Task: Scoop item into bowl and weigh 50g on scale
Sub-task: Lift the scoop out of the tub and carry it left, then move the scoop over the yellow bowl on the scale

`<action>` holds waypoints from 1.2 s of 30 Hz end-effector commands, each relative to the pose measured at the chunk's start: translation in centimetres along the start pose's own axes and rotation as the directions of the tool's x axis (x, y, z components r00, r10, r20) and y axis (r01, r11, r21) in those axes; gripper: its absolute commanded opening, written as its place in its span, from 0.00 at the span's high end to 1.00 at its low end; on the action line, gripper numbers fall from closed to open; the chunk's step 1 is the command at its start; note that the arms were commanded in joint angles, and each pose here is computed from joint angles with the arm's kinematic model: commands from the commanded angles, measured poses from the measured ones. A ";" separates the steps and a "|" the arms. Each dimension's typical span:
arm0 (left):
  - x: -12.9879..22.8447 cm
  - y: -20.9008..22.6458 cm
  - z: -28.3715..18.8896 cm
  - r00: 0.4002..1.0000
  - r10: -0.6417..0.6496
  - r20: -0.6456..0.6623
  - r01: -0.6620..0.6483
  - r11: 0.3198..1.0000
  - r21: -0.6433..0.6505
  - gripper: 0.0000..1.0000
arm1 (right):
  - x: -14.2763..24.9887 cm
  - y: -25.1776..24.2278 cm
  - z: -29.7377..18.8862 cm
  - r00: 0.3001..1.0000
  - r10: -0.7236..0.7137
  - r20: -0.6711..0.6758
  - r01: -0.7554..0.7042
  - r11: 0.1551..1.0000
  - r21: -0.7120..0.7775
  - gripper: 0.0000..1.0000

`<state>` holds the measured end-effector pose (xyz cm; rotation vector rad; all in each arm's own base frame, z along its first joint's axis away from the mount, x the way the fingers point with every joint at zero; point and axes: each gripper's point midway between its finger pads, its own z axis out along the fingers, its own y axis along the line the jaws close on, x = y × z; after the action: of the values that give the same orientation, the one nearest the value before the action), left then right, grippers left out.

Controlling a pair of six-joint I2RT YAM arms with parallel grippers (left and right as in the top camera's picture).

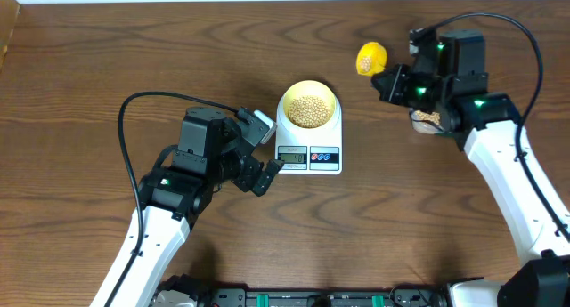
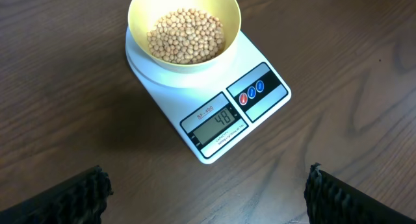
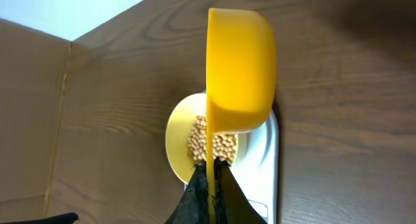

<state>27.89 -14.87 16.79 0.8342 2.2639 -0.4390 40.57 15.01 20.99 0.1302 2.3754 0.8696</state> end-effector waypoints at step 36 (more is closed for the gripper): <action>-0.3 0.1 -0.2 1.000 0.003 0.012 -0.003 1.000 -0.001 0.02 | 4.3 4.1 7.5 0.857 -0.513 -0.050 0.511 0.858 -0.054 0.99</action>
<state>27.89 -14.87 16.79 0.8342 2.2639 -0.4390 40.73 23.48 17.20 -0.4712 2.2936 0.6919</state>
